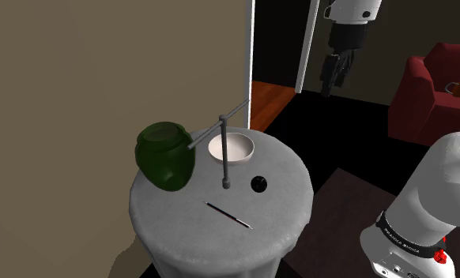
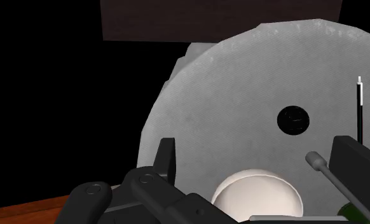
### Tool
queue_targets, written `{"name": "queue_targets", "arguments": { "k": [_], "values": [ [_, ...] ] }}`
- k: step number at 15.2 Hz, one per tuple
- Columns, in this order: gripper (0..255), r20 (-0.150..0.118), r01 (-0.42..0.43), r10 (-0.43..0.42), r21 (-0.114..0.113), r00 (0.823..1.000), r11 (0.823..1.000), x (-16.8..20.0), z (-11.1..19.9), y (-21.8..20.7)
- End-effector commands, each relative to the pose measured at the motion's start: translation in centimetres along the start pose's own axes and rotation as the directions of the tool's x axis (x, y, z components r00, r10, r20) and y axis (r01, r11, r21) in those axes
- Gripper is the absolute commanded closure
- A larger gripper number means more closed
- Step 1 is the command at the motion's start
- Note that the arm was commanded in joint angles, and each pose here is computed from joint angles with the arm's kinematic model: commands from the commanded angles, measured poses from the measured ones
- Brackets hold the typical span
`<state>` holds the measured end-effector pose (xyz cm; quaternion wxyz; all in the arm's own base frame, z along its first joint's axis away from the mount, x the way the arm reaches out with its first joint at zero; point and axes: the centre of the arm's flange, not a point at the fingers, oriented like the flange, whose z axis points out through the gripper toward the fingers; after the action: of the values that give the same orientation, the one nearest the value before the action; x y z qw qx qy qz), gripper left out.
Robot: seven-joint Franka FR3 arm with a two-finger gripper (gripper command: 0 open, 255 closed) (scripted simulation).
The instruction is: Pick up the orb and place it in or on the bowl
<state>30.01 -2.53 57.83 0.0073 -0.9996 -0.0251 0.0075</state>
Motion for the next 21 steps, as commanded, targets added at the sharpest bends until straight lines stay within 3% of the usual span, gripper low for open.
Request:
{"name": "queue_targets", "arguments": {
  "k": [1,21],
  "values": [
    [0,0.0,0.0,0.0,0.0,1.0,1.0,0.0,0.0,0.0],
    [0,0.123,0.083,-0.082,0.003,0.989,0.997,10.4,21.9,-12.3]
  ]
}}
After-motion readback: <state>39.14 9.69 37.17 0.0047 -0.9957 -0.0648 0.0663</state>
